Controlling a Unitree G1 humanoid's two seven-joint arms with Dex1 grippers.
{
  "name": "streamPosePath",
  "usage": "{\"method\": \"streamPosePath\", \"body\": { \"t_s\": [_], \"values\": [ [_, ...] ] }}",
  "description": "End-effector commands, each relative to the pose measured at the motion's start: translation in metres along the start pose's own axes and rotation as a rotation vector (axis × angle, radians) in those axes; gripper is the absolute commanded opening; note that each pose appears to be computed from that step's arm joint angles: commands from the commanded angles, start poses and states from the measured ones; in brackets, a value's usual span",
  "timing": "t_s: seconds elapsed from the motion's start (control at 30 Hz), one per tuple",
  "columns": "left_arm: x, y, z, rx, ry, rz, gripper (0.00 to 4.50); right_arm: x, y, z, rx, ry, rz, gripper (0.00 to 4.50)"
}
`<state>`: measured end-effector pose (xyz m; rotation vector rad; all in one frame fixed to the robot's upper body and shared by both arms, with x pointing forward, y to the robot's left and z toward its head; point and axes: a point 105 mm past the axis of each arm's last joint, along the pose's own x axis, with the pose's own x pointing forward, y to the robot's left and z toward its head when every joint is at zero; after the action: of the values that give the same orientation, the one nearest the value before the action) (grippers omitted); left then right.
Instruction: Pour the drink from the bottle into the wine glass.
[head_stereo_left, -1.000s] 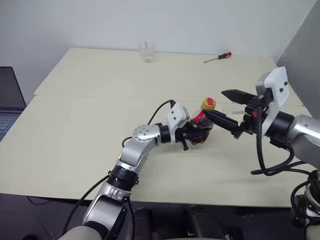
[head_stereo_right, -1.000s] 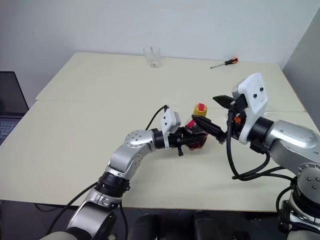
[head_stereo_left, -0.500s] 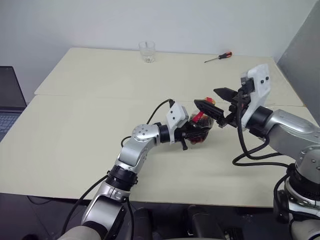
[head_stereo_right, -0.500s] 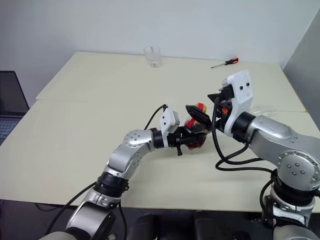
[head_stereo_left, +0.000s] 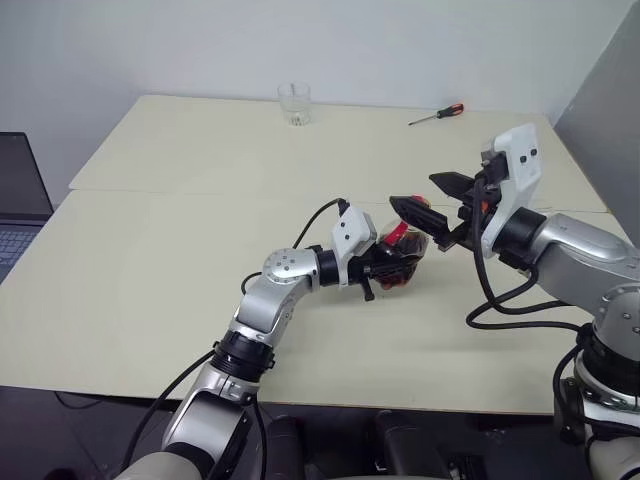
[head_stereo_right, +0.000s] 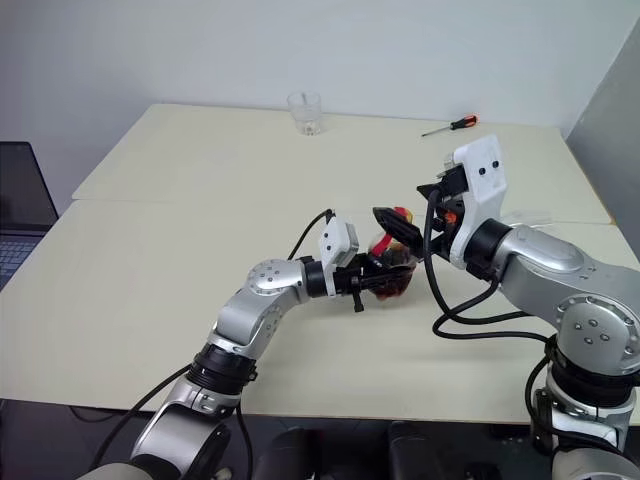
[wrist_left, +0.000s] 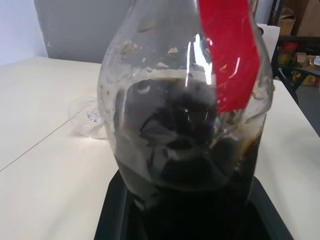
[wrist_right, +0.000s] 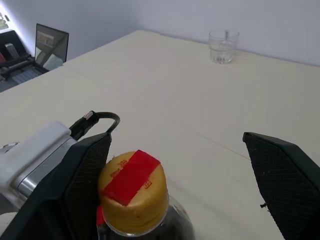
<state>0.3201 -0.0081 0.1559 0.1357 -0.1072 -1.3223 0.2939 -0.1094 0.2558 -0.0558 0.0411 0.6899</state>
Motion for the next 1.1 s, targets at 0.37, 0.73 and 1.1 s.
{"method": "streamPosePath", "body": {
  "t_s": [0.37, 0.73, 1.1],
  "values": [
    [-0.003, 0.002, 0.022, 0.071, -0.065, -0.002, 0.90, -0.023, 0.006, 0.007, -0.043, -0.028, 0.039, 4.50],
    [-0.004, 0.008, 0.022, 0.077, -0.061, 0.012, 0.90, -0.032, 0.023, 0.005, -0.054, -0.016, 0.143, 4.50],
    [-0.001, 0.006, 0.024, 0.075, -0.072, 0.013, 0.90, -0.006, 0.021, 0.012, -0.034, -0.077, 0.106, 4.50]
  ]
}}
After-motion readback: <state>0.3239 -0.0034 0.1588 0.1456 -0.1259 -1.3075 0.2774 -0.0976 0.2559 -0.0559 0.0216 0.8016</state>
